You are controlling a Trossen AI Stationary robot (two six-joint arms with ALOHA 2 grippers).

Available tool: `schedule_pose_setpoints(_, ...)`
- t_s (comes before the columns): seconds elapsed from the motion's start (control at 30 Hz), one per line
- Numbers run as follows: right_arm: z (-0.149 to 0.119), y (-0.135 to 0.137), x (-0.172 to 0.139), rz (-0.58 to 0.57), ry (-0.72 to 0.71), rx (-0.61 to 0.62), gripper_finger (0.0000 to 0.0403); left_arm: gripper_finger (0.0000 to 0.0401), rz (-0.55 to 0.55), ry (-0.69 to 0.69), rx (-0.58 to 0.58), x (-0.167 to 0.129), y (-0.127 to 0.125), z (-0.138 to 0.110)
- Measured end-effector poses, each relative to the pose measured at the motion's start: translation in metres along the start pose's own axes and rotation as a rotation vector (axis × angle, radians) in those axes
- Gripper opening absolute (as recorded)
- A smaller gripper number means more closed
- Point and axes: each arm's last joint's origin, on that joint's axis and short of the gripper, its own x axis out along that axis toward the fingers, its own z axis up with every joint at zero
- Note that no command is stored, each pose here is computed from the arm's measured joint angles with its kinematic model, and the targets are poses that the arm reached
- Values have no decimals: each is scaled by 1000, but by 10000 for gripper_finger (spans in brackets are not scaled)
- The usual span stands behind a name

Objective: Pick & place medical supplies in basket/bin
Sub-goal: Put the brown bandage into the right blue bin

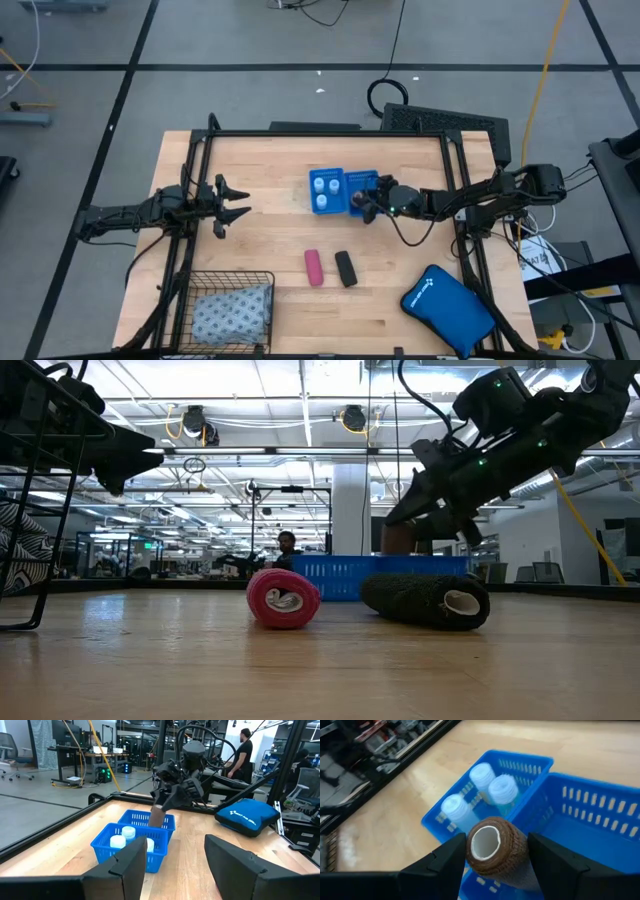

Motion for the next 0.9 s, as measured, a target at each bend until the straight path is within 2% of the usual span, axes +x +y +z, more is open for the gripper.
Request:
schedule_pose_setpoints(0.2,-1,2,0,71,53,-14,199,198,0,0,0,0,0,0)
schedule_pose_setpoints(0.47,2,4,0,91,16,-73,200,179,0,0,0,0,0,0)
schedule_pose_setpoints(0.7,9,4,-1,-11,-119,-200,197,179,0,0,0,0,0,0)
schedule_pose_setpoints(0.9,10,3,-1,-68,-142,-327,196,192,0,0,0,0,0,0)
